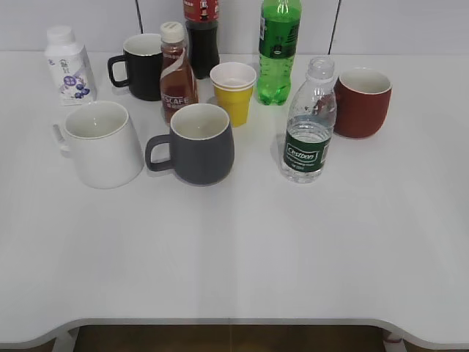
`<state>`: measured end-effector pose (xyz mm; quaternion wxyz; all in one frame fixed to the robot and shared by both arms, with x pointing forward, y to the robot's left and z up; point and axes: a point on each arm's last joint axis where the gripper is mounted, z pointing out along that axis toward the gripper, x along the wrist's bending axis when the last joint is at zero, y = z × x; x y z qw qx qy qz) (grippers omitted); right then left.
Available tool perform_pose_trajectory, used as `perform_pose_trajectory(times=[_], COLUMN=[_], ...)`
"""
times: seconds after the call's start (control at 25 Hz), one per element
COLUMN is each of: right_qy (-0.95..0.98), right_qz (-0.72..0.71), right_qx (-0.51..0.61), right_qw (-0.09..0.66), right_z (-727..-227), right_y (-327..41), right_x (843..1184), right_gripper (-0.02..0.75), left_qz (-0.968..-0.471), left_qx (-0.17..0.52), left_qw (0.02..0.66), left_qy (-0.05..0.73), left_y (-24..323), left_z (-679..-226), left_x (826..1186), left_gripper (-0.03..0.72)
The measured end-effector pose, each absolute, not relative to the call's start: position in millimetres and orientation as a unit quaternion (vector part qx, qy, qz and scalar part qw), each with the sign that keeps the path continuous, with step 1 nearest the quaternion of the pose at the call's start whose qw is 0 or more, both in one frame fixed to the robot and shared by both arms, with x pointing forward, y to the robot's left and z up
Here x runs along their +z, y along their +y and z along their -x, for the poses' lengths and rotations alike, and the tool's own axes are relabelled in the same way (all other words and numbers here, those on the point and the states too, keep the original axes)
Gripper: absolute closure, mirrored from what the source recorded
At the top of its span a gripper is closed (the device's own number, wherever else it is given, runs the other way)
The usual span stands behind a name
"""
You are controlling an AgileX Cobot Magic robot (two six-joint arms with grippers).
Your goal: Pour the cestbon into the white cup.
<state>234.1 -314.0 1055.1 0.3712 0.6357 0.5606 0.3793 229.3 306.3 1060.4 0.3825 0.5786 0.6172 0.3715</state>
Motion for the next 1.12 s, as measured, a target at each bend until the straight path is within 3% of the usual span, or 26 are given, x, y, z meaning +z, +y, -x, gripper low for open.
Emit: perform_pose_trajectory(times=[1.12], right_qy=[0.548], right_qz=[-0.644], right_qx=[0.379], right_qw=[0.376], right_z=[-232.4], right_y=[-313.3], right_x=[1055.0], right_gripper=[0.148], left_qz=[-0.578], left_qx=[0.372], left_qw=[0.382], left_qy=[0.618], left_y=[306.3], left_z=[-229.4], left_x=[1059.3], left_gripper=[0.296])
